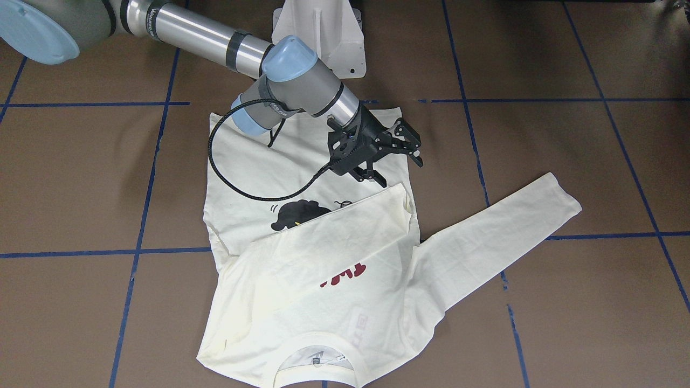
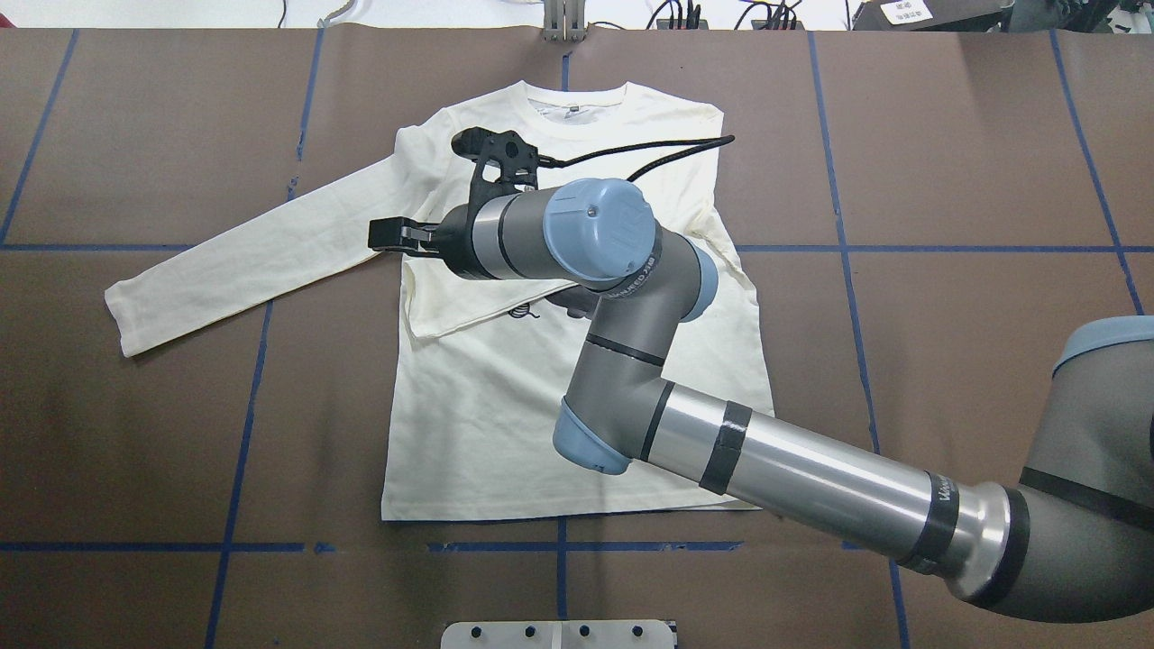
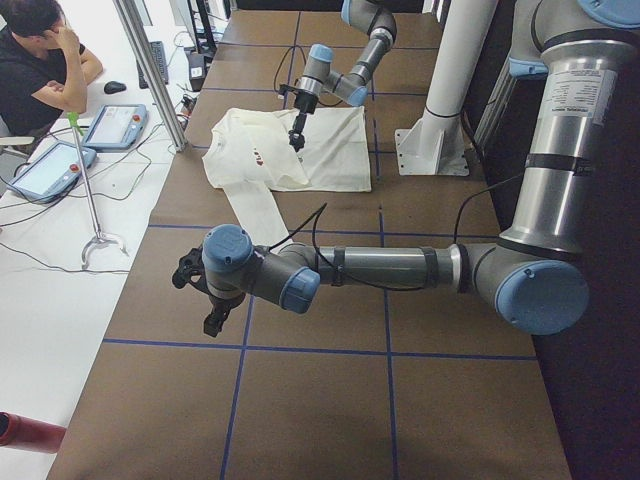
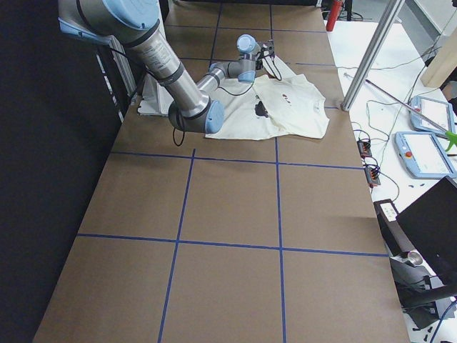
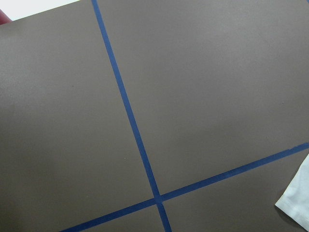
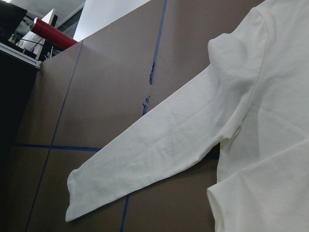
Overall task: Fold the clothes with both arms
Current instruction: 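Release the sleeve near the far sleeve and raise the right gripper away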
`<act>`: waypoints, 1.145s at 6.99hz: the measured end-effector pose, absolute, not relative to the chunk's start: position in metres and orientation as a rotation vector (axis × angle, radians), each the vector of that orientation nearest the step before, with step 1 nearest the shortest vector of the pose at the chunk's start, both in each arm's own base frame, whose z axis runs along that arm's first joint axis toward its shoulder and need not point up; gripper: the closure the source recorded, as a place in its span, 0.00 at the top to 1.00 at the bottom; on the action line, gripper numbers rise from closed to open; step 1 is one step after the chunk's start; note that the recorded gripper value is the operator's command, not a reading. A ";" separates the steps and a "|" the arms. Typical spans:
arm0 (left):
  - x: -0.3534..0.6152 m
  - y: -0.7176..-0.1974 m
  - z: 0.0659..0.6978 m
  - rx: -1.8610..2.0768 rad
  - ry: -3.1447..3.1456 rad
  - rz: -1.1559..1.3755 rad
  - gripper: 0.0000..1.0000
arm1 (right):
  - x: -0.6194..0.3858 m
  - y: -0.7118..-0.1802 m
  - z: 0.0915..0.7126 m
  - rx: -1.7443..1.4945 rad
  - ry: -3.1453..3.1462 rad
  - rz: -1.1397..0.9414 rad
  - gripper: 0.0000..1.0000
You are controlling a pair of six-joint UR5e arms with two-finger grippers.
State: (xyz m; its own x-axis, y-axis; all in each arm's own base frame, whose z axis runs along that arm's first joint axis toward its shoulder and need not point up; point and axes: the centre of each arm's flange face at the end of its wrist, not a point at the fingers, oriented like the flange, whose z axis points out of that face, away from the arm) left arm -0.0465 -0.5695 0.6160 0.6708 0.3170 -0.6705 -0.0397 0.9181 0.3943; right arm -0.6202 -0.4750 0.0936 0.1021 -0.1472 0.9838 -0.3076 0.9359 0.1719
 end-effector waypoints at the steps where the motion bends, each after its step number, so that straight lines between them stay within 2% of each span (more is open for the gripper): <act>1: -0.041 -0.572 0.616 0.347 0.823 0.180 1.00 | -0.620 -0.479 0.089 0.358 -1.425 0.132 1.00; 3: -0.003 -0.579 0.603 0.336 0.837 0.073 1.00 | -0.593 -0.495 0.081 0.284 -1.271 0.140 1.00; 5: 0.068 -0.579 0.590 0.368 0.806 -0.071 1.00 | -0.528 -0.528 0.098 0.192 -1.054 0.105 1.00; 6: 0.094 -0.574 0.583 0.381 0.811 -0.134 1.00 | -0.490 -0.545 0.126 0.156 -0.944 0.092 1.00; 8: 0.148 -0.539 0.569 0.355 0.825 -0.263 1.00 | -0.399 -0.581 0.221 0.089 -0.827 0.027 1.00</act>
